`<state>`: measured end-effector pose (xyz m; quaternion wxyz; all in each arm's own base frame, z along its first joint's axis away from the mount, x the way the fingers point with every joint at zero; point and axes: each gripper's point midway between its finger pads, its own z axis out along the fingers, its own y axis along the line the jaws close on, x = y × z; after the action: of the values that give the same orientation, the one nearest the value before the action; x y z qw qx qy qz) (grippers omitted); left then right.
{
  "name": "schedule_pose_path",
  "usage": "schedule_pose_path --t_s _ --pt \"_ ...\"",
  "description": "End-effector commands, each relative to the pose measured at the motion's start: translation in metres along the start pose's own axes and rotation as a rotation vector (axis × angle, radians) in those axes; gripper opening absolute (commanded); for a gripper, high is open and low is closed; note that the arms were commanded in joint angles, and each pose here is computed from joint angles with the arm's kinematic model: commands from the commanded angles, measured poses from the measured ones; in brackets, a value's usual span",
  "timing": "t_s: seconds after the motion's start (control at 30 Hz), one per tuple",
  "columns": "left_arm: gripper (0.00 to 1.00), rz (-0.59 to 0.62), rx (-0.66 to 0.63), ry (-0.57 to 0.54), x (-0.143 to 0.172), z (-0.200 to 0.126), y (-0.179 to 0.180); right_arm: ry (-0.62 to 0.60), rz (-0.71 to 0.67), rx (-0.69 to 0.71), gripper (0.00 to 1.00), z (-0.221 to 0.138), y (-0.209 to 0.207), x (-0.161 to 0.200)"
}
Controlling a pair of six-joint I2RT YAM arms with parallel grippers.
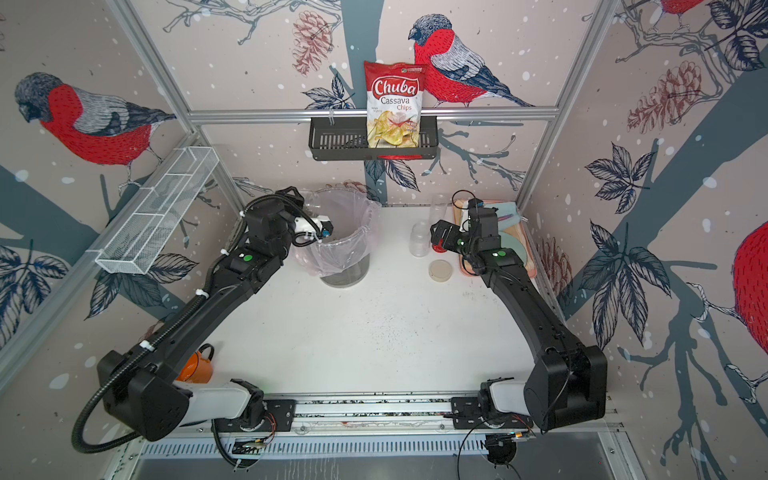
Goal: Empty moldy mung beans from jars
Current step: Pour the moldy mung beans from the jar into the trash bin.
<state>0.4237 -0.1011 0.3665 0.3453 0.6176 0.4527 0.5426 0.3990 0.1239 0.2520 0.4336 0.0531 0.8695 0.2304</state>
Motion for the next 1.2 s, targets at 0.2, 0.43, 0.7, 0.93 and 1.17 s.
schedule_pose_path --t_s 0.2,0.43,0.7,0.93,1.17 --pt "0.0 0.087 -0.075 -0.021 0.004 -0.002 0.03 -0.018 0.001 -0.003 0.99 0.002 0.001 -0.005" --pt "0.0 0.108 -0.017 -0.054 -0.001 -0.001 0.02 -0.013 0.003 -0.006 0.99 0.003 0.002 -0.006" --pt "0.0 0.142 0.009 -0.068 -0.006 0.005 0.019 -0.007 -0.001 -0.012 0.99 0.003 0.006 -0.008" --pt "0.0 0.165 0.024 -0.093 -0.014 0.008 0.02 0.004 -0.008 -0.031 1.0 0.006 0.012 -0.007" --pt "0.0 0.174 0.043 -0.109 -0.019 0.007 0.02 -0.007 -0.019 -0.042 1.0 0.001 0.015 -0.009"
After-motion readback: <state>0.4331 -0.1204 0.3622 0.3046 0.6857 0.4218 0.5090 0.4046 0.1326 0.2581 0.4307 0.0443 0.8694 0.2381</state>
